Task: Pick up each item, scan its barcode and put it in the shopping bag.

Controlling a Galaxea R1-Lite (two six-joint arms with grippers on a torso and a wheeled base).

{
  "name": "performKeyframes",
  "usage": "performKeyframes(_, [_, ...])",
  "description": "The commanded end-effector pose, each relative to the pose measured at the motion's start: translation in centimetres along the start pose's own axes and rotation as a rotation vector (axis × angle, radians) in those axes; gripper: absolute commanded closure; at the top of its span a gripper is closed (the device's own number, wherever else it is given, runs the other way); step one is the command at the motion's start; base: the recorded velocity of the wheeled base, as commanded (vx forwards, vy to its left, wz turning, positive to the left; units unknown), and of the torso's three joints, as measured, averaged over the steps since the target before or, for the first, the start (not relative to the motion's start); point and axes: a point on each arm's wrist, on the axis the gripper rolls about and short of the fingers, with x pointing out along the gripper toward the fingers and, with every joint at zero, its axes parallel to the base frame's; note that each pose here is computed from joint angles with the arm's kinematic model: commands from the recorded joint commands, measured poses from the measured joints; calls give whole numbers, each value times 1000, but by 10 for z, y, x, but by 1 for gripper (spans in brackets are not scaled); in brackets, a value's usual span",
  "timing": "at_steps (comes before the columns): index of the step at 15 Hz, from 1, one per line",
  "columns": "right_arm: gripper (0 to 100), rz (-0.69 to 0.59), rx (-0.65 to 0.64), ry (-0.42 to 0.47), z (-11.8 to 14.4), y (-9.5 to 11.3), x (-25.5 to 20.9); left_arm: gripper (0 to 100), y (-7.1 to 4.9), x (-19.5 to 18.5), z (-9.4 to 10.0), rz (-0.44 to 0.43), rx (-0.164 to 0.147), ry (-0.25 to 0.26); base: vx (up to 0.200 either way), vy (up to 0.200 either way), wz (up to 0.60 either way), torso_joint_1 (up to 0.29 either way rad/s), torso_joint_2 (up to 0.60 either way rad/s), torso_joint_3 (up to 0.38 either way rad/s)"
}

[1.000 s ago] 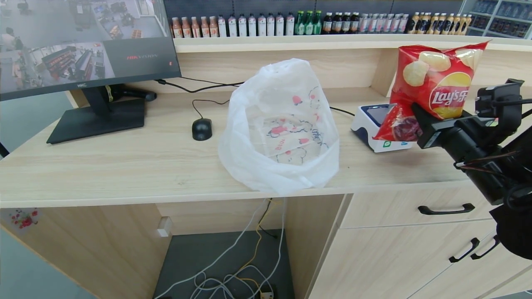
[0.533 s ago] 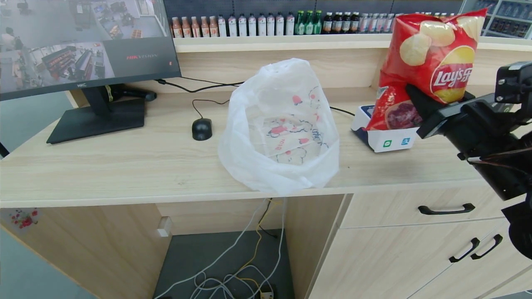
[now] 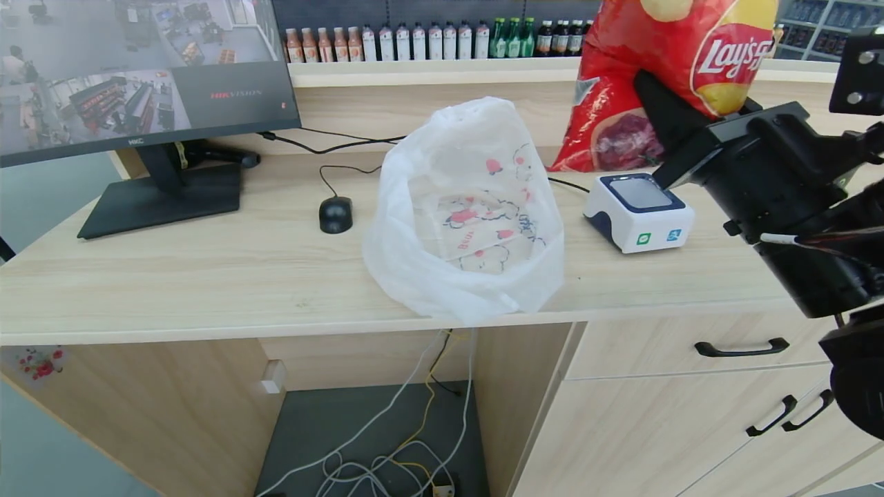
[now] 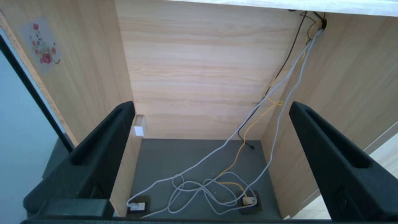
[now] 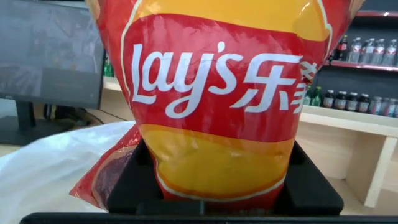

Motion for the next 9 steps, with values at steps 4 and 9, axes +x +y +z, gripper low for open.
performKeyframes(4, [100, 10, 145, 5, -8, 42, 24, 0, 0, 0, 0, 0, 0, 0, 0, 0, 0, 0, 0, 0])
performKeyframes(9, [100, -49, 300, 72, -31, 73, 39, 0, 0, 0, 0, 0, 0, -2, 0, 0, 0, 0, 0, 0])
